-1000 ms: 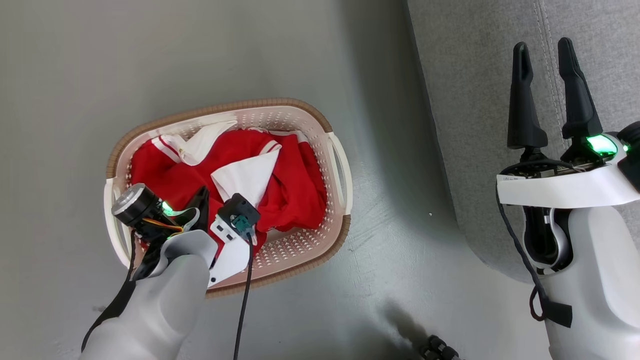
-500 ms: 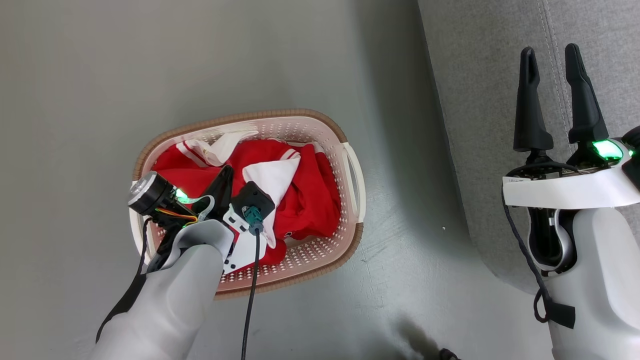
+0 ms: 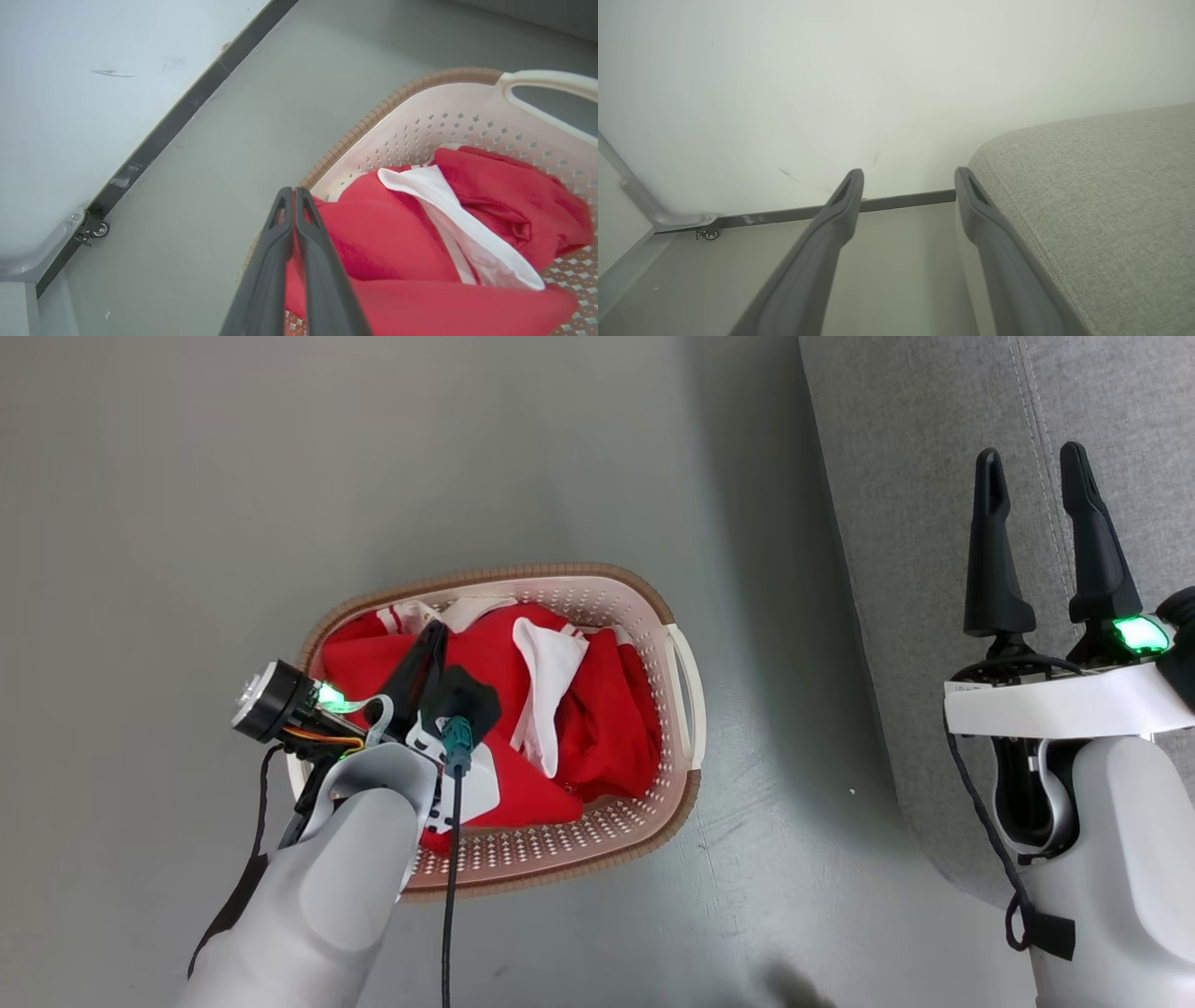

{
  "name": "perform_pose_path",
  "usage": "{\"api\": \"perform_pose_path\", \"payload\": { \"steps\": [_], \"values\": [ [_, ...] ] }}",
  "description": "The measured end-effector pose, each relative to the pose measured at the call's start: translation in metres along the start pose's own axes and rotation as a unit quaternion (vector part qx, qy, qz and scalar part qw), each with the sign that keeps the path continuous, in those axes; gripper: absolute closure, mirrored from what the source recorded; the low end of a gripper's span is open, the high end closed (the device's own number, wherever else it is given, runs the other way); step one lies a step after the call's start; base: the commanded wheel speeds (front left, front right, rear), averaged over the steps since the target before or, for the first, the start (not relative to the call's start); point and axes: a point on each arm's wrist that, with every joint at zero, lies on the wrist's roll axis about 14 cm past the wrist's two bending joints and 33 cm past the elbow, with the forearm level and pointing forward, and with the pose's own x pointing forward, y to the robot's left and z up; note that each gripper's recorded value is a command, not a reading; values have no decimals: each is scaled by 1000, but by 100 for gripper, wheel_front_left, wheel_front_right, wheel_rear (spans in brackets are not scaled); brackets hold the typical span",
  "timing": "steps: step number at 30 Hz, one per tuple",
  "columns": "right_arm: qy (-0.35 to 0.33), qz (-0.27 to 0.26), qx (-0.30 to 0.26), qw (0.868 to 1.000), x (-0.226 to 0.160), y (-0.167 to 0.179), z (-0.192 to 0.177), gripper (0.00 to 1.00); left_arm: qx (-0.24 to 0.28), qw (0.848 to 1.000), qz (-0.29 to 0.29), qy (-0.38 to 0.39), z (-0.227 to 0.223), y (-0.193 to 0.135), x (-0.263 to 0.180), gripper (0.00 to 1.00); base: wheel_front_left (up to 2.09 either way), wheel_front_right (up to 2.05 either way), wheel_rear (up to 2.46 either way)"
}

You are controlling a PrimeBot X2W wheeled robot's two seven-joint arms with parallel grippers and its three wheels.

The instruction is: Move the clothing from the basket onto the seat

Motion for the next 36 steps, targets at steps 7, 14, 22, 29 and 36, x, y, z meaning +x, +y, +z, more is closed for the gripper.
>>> {"api": "perform_pose_path", "payload": {
  "steps": [7, 14, 22, 29, 36],
  "values": [
    [0, 7, -2, 1000, -4, 6, 2, 0, -23, 999, 33, -32, 20, 17, -10, 100, 0, 0, 0],
    [3, 14, -15, 1000, -10, 10, 3, 0, -36, 995, 57, -68, 46, 32, -17, 100, 0, 0, 0],
    [1, 34, -23, 999, -17, 23, 8, 0, -51, 991, 71, -104, 69, 39, -35, 100, 0, 0, 0],
    [-6, 41, -25, 999, -24, 28, 16, 0, -61, 984, 85, -142, 95, 52, -52, 100, 0, 0, 0],
    [-14, 55, -34, 998, -31, 35, 25, 0, -60, 973, 107, -196, 131, 70, -72, 100, 0, 0, 0]
  ]
}}
